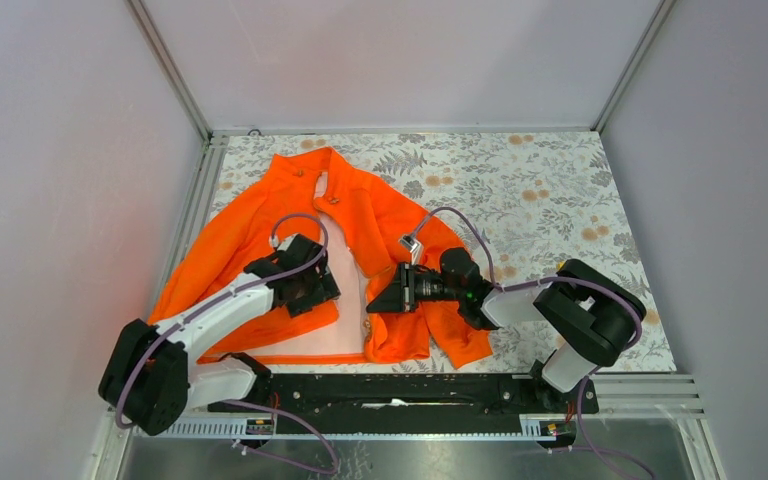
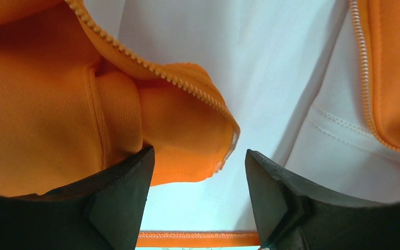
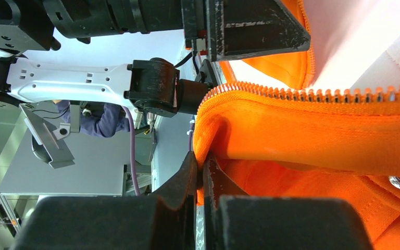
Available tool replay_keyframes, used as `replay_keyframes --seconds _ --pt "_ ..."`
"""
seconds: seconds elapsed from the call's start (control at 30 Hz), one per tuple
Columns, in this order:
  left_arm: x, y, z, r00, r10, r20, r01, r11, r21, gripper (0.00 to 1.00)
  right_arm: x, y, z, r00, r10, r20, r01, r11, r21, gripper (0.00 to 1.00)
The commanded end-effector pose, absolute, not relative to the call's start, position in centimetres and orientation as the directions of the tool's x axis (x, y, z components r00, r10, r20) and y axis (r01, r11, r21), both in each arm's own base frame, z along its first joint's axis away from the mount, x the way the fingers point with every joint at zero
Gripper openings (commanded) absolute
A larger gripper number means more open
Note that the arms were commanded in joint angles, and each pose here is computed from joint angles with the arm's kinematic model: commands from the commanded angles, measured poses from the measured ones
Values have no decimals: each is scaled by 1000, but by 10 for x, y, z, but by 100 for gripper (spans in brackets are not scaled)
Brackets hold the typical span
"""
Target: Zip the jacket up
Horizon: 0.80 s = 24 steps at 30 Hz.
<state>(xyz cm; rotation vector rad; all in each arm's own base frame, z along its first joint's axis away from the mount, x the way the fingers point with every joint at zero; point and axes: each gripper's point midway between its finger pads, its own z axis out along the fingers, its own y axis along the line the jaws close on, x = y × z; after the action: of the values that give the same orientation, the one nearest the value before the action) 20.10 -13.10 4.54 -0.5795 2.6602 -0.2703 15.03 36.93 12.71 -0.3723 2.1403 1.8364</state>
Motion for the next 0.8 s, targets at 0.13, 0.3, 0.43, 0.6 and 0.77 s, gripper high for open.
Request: replay_keyframes --seconds 0.13,0.3,0.43,0.6,0.77 --pt "214 -124 38 -815 -455 -361 -425 891 -163 68 142 368 141 -906 -10 -422 -421 95 902 0" --pt "214 -122 28 -817 -442 -370 -445 892 -82 66 141 368 141 -907 -13 -420 -420 90 903 0" --pt "213 -120 21 -834 -414 -365 -445 896 0 64 140 367 141 -907 -11 -420 -420 90 903 0" --pt "212 -120 11 -845 -401 -354 -438 898 30 51 140 366 141 -908 -11 -419 -418 91 904 0" --pt "215 -122 22 -829 -411 -380 -438 899 -17 33 139 365 138 -909 -15 -416 -416 98 904 0"
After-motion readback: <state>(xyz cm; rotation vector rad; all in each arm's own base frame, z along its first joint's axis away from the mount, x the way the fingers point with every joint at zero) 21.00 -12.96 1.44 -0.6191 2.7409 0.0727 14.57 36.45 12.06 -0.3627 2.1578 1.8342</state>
